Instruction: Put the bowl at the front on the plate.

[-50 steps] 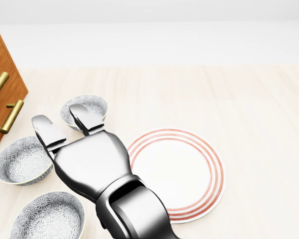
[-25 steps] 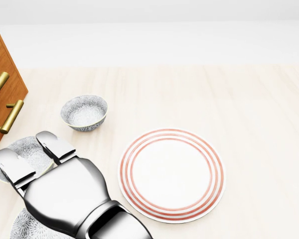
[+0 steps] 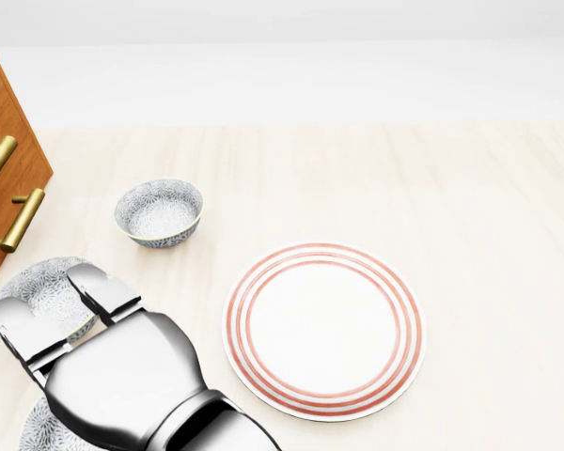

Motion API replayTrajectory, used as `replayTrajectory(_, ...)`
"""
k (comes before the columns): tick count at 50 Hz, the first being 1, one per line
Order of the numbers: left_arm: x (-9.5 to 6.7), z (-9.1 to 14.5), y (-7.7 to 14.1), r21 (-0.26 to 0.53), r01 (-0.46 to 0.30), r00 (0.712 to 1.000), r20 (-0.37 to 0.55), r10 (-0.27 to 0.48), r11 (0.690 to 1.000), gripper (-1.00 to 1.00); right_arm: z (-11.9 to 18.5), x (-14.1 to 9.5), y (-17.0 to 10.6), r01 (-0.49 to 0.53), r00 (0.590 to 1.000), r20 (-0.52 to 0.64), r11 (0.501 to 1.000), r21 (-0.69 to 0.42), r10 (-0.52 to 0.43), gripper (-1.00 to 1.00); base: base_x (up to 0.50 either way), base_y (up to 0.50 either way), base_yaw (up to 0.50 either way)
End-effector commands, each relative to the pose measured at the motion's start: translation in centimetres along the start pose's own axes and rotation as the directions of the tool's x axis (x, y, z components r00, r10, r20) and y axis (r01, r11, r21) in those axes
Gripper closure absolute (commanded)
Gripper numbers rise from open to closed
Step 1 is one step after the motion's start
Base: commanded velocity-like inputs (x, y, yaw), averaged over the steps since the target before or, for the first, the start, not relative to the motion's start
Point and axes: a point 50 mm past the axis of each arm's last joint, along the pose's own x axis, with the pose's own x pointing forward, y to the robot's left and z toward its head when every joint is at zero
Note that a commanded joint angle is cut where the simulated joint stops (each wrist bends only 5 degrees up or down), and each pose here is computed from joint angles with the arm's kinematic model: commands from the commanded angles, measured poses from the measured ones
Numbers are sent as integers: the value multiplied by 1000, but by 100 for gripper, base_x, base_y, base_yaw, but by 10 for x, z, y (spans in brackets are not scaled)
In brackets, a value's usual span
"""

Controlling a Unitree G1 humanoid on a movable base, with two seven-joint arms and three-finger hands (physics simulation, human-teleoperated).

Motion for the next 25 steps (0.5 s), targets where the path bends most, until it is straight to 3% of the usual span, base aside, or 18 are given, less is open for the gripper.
replayTrajectory(1, 0, 0, 0, 0, 0, 1000, 0, 0, 1000, -100, 0, 0, 1, -3, 1000, 1, 1000, 2, 3, -100, 0, 0, 0)
replayTrajectory(25, 0, -1, 1, -7, -5, 1000, -8, 5, 1000, -100, 19, 6, 21, -92, 993, 78, 996, -4, 92, -100, 0, 0, 0)
